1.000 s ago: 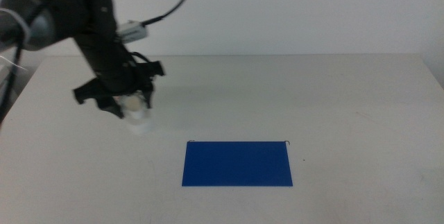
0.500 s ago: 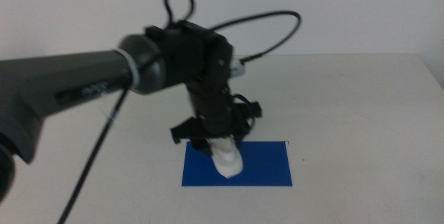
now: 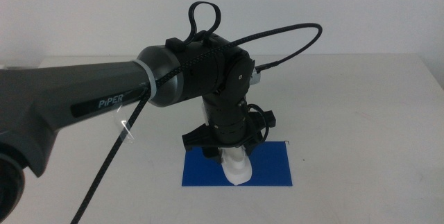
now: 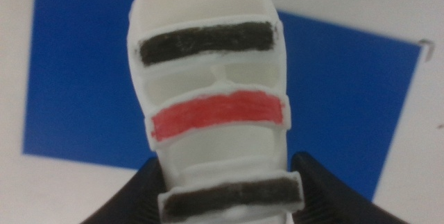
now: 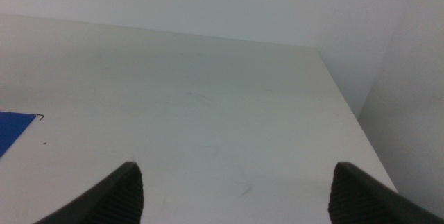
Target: Use one arm to grab the shoe from the table and place it on the mat.
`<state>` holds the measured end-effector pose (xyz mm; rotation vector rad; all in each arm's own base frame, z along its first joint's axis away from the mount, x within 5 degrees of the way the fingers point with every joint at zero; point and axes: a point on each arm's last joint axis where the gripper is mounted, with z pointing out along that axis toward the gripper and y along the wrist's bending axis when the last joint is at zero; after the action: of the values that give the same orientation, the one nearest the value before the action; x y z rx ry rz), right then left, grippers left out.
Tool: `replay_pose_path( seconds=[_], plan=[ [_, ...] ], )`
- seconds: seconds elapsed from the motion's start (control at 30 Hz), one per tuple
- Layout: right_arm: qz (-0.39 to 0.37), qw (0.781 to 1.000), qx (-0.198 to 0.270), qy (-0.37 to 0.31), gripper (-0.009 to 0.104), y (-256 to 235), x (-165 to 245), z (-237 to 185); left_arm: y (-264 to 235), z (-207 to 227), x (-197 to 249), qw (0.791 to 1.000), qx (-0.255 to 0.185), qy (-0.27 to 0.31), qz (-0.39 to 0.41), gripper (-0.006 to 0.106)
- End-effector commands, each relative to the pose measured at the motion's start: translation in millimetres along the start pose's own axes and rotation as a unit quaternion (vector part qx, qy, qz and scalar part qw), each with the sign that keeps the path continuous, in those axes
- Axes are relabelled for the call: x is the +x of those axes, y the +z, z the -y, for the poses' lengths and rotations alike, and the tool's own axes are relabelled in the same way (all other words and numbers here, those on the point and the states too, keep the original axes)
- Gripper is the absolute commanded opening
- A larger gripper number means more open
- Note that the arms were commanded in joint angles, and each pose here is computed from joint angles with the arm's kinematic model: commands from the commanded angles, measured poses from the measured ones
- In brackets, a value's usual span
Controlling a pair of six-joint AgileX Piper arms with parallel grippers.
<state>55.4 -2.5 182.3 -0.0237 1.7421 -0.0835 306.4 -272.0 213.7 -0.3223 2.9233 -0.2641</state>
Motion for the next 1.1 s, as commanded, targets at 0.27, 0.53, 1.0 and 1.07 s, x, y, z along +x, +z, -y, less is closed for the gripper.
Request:
replay_pose_path(
  seconds=[0.27, 0.53, 1.0, 1.07],
  plan=[
    [0.032, 0.999, 0.005, -0.009, 0.078, 0.4, -4.7, 0.7, -28.8, 2.5, -3.1, 0.999, 0.019, -0.014, 0.027, 0.003],
    [0.032, 0.999, 0.005, -0.009, 0.078, 0.4, -4.7, 0.7, -29.5, 5.1, -4.7, 0.977, 0.038, -0.209, 0.028, 0.003],
    [0.032, 0.999, 0.005, -0.009, 0.078, 0.4, -4.7, 0.7, -29.5, 5.6, -5.2, 0.841, 0.050, -0.538, 0.014, 0.003],
    [0.032, 0.999, 0.005, -0.009, 0.078, 0.4, -4.7, 0.7, -29.5, 5.6, -5.2, 0.842, 0.050, -0.538, 0.014, 0.003]
  ],
)
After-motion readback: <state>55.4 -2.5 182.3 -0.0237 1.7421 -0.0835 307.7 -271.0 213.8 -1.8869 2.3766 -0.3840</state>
